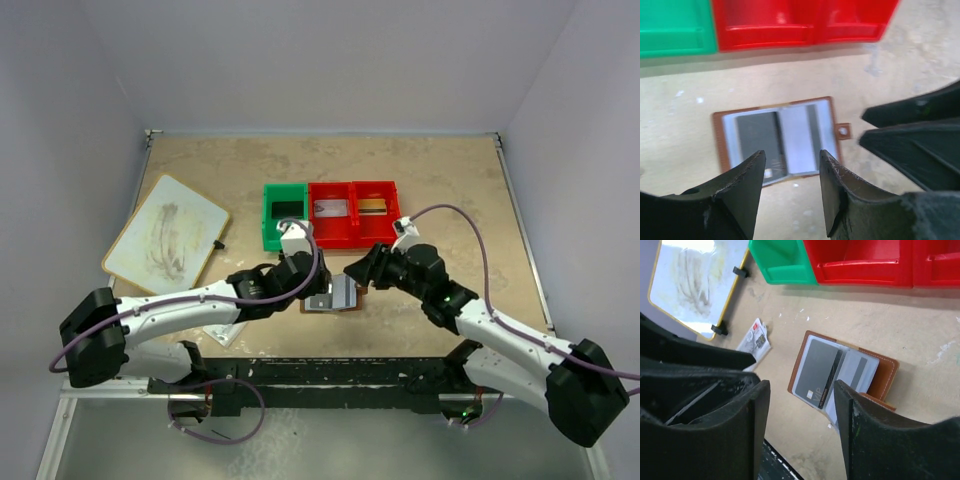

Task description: Take the credit cards out of the card holder

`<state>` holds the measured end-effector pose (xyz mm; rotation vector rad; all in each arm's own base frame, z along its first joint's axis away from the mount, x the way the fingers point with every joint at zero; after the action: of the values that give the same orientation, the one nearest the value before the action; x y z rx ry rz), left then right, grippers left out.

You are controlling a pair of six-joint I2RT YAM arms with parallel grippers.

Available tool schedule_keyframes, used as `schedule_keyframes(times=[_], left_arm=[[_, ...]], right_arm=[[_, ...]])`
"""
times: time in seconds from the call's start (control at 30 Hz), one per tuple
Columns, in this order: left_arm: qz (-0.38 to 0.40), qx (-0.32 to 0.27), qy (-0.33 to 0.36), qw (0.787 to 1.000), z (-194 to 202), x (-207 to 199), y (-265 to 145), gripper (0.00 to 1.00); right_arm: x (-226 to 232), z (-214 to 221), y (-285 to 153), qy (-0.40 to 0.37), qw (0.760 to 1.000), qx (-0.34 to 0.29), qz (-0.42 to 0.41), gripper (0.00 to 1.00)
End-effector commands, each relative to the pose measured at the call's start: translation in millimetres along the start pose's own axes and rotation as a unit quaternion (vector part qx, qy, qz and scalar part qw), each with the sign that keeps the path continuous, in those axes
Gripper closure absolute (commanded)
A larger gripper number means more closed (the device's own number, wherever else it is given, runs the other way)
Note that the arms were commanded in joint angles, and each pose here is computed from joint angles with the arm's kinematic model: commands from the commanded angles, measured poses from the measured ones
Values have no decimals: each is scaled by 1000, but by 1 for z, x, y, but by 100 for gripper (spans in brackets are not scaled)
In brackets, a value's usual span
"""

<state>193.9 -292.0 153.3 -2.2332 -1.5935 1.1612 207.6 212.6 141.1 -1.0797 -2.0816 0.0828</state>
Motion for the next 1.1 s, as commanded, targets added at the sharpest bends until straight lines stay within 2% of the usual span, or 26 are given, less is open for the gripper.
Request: schedule_keyframes(times=[0.0, 0.07, 0.17, 0.4, 0.67, 0.87, 1.07], left_arm=[[-90, -19, 6, 996, -1, 51, 2, 55], [-96, -17, -6, 995, -1, 60, 3, 56], [-96, -16, -29, 995, -3, 70, 5, 57], [-99, -16, -43, 994, -7, 80, 6, 62], [-60, 1, -45, 997, -2, 66, 12, 63], [-4, 40, -34, 999, 11, 45, 22, 65], [-3, 78, -16, 997, 26, 42, 34, 69]], right_arm=[[24, -8, 9, -35, 997, 4, -72, 47], [25, 0, 17, -38, 995, 31, -82, 53], [26, 9, 27, -39, 993, 59, -92, 57], [29, 30, 51, -46, 987, 112, -102, 59], [3, 62, 68, -22, 987, 153, -52, 61], [-16, 87, 73, 10, 986, 161, -47, 63], [-31, 97, 70, 36, 987, 156, -31, 63]])
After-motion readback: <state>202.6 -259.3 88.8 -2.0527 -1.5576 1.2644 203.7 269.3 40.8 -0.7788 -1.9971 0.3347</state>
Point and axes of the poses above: each gripper's point midway between its finger pads, its own y axis out along the fingers, its own x axis along the line the jaws close on, z = x × y, the point moved 3 cm from there along -y, back along the fingers, and after that the axes turned 6 degrees about -y, right-handed, at the moved point
